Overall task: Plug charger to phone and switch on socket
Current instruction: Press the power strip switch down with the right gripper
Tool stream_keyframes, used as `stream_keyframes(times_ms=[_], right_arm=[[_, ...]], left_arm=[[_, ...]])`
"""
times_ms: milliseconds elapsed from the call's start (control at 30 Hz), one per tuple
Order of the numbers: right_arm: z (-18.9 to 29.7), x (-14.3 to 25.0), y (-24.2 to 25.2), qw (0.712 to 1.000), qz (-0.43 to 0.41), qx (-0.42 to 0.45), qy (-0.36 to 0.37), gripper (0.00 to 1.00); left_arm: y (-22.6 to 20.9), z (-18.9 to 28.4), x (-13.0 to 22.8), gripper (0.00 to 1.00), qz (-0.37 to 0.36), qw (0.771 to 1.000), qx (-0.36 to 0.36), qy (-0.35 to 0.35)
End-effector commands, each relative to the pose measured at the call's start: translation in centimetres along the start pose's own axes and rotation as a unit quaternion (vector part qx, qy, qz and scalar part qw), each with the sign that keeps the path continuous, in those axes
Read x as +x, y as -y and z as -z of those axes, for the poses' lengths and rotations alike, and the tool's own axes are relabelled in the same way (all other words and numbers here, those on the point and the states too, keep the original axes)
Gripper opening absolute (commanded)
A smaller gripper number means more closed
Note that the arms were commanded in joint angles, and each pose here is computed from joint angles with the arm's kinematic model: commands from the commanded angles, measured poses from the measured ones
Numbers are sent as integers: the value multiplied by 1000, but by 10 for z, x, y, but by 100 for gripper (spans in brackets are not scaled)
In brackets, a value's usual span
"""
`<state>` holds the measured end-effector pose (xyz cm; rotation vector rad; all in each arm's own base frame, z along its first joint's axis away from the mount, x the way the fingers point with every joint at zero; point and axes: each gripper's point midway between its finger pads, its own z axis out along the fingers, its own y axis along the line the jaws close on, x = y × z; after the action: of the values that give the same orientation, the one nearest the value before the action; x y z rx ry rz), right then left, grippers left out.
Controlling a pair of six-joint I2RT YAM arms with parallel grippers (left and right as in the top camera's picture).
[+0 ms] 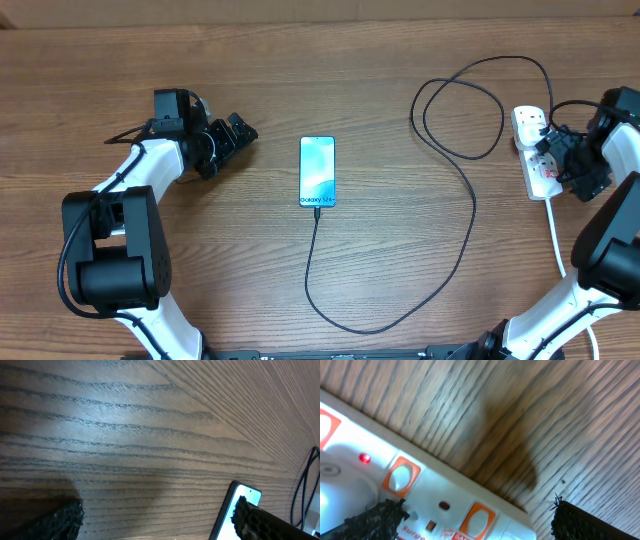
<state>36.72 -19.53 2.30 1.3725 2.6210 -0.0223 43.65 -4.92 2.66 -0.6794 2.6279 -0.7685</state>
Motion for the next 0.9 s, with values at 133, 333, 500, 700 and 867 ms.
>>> stream_keyframes(times_ms=[133,333,500,700,867], right_arm=[[8,12,-8,996,87,-5,-37,100],[19,4,-12,990,140,-14,-21,100],[18,6,-12,989,145,-13,-23,100],[18,1,-15,989,145,-17,-13,100],[18,0,-15,989,145,-17,-12,100]], left_arm=[[-14,-9,10,100,15,1000,-23,-13],[-14,-9,10,99,16,1000,-22,-13],[-14,-9,10,99,16,1000,-23,-13],[-14,-9,10,100,16,1000,-22,-13],[-14,-9,10,99,16,1000,-22,-13]])
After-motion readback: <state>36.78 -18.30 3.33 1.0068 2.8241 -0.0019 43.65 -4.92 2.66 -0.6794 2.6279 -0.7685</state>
